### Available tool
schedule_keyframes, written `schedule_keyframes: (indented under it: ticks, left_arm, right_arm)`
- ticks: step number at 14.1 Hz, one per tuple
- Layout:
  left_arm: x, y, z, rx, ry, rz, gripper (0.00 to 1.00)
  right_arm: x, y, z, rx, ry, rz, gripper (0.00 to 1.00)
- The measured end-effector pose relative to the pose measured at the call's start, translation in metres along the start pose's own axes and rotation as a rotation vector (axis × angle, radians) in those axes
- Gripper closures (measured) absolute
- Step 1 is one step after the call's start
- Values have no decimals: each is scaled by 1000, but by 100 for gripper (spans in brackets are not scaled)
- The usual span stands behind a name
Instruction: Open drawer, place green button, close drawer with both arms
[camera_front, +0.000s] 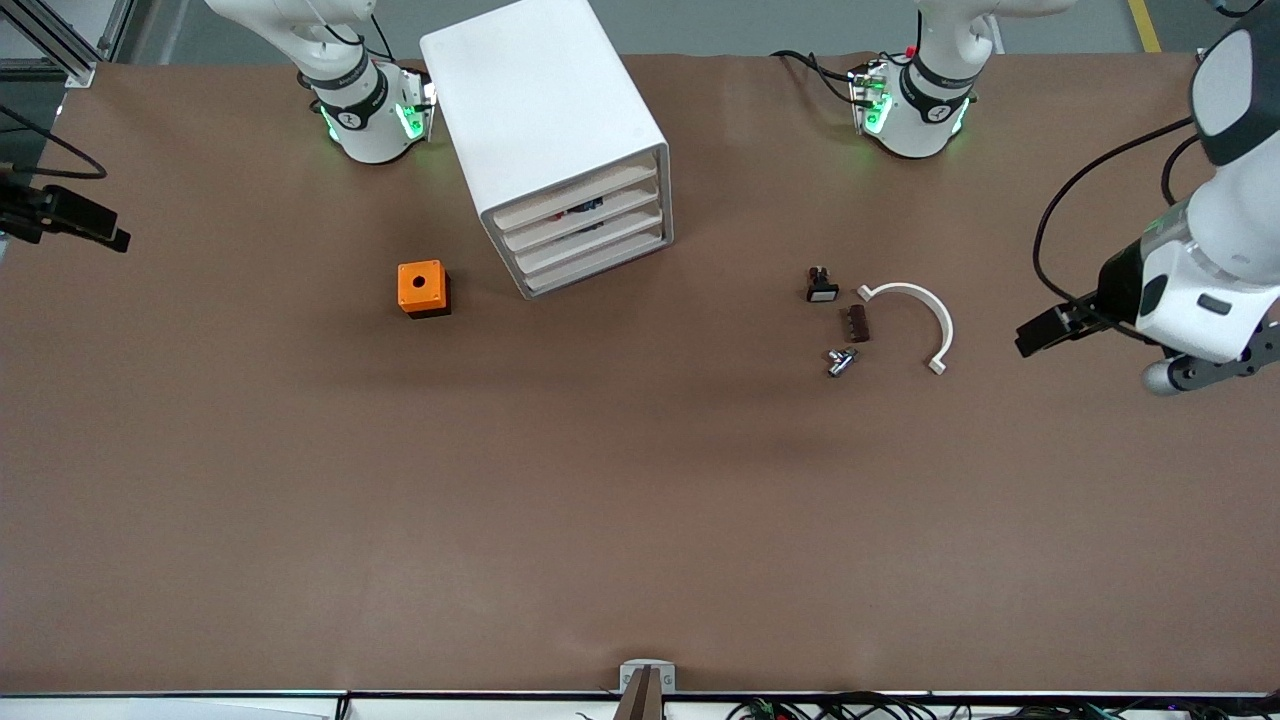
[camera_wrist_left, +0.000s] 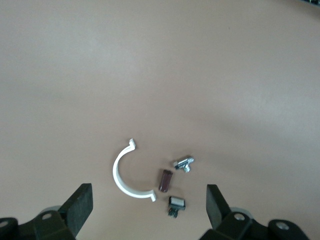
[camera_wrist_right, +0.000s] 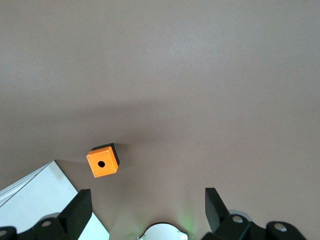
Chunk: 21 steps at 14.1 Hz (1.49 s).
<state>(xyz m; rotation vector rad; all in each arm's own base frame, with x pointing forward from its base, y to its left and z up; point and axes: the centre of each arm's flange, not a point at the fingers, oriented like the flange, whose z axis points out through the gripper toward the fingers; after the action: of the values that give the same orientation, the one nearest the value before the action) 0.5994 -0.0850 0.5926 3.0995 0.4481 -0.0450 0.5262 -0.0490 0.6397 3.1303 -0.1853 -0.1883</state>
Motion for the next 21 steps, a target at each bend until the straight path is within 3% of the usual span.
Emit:
schedule_keyframes:
  ticks: [7,21]
  left_arm:
    - [-40,-56,-38,2,18,125,0]
    - [-69,-61,-42,8,19,153,0]
  right_arm:
    - [-20,11,6,15,54,4,0]
    - [-31,3,-13,19,128,-17,0]
